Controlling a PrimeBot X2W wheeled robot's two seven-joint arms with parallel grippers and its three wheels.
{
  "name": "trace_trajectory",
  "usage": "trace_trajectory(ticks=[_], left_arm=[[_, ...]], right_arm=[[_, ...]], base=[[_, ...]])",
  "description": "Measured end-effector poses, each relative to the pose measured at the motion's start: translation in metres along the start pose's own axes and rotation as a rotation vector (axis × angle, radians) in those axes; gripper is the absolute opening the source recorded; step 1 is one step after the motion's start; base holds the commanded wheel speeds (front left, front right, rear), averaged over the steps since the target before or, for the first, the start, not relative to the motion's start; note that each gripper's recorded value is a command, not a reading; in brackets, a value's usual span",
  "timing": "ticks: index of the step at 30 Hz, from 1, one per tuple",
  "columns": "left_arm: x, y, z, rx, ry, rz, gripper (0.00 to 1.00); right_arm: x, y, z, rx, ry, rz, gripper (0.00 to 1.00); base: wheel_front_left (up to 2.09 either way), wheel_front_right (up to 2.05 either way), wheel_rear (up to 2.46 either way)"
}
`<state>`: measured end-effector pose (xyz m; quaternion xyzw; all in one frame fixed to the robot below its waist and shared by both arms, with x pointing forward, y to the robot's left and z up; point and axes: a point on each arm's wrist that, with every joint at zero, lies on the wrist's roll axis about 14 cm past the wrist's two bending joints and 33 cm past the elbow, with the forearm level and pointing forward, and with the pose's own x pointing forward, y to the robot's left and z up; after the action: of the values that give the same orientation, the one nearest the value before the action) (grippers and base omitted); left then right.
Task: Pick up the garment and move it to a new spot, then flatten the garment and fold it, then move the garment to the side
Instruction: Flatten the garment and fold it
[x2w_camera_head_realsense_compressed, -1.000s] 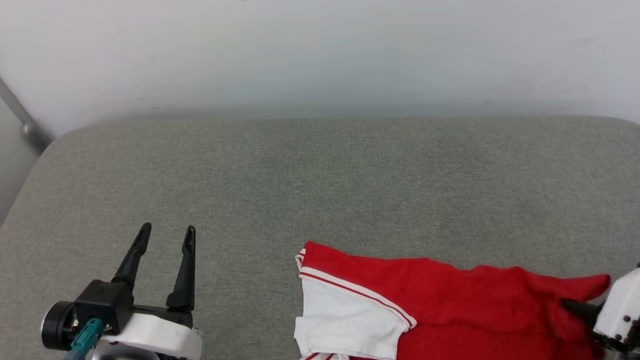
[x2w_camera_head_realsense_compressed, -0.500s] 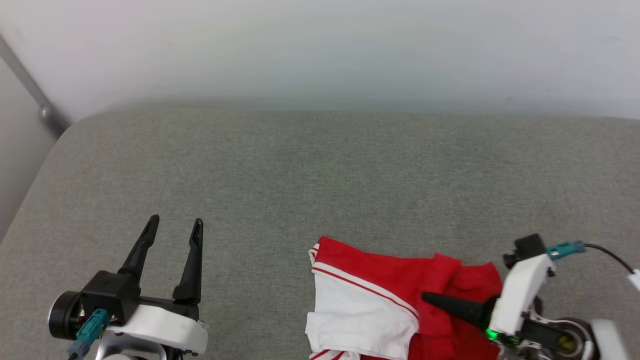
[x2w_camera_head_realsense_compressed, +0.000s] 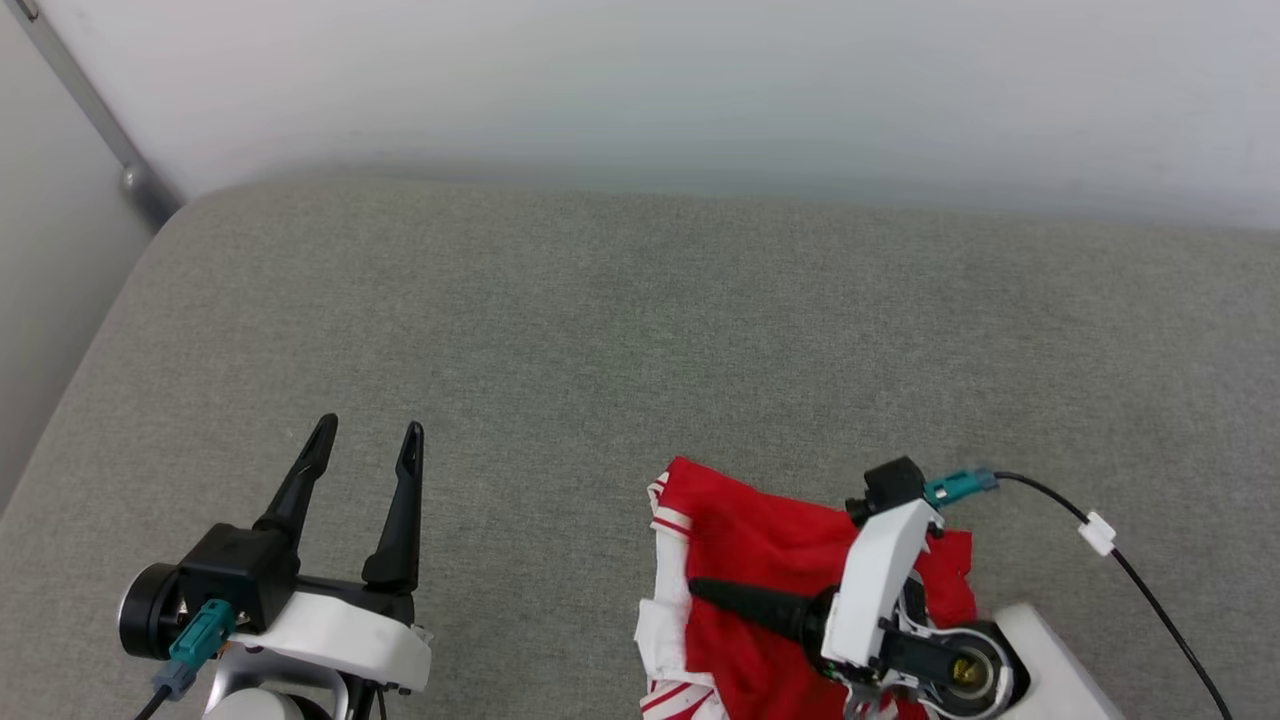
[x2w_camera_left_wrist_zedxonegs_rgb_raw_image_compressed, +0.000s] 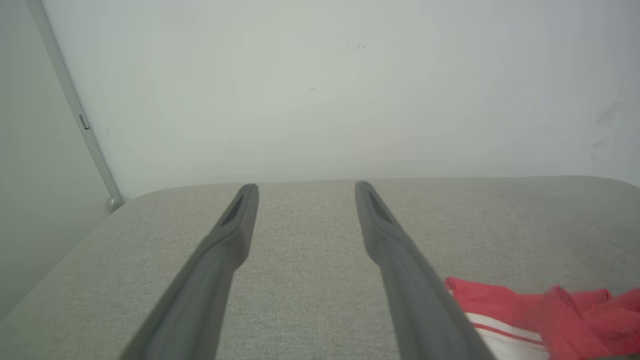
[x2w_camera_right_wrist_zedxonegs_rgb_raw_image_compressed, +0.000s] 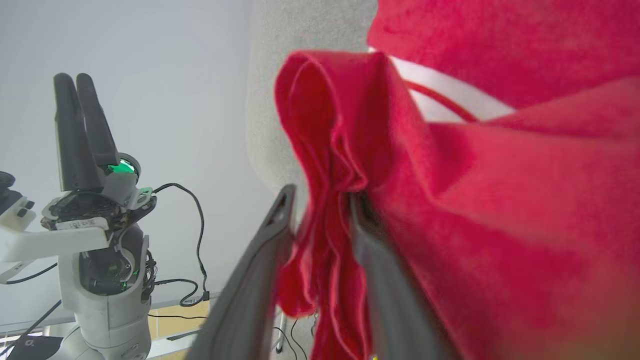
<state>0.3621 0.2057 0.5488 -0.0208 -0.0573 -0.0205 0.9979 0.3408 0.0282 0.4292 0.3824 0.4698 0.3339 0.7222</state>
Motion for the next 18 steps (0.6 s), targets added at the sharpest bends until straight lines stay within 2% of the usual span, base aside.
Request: trace_trajectory(ticks=[5,8,10,13,18], left_arm=[[0.002,-0.001,-0.005,-0.002,0.011,-0.005,1.0],[0.004,-0.002,-0.007,-0.007,0.015,-0.009,1.0],[0.006,-0.003,-0.009,-0.009,0.019,-0.011,1.0],[0.008,-0.004,-0.009,-0.011,0.016,-0.011,1.0],[0.008,-0.007,-0.011,-0.022,0.02,-0.009,1.0]], right_arm=[[0.005,0.016,0.014,-0.088,-0.039,0.017,1.0],[-0.002,0.025,0.034,-0.209,-0.11,0.003,1.0],[-0.016,0.018,0.058,-0.33,-0.205,-0.06,1.0],[-0.046,-0.006,0.093,-0.524,-0.35,-0.221,1.0],[-0.101,-0.04,0.132,-0.623,-0.567,-0.419,1.0]], base=[[0.0,0.0,0.0],[0.0,0.0,0.0],[0.0,0.0,0.0],[0.0,0.0,0.0],[0.0,0.0,0.0]])
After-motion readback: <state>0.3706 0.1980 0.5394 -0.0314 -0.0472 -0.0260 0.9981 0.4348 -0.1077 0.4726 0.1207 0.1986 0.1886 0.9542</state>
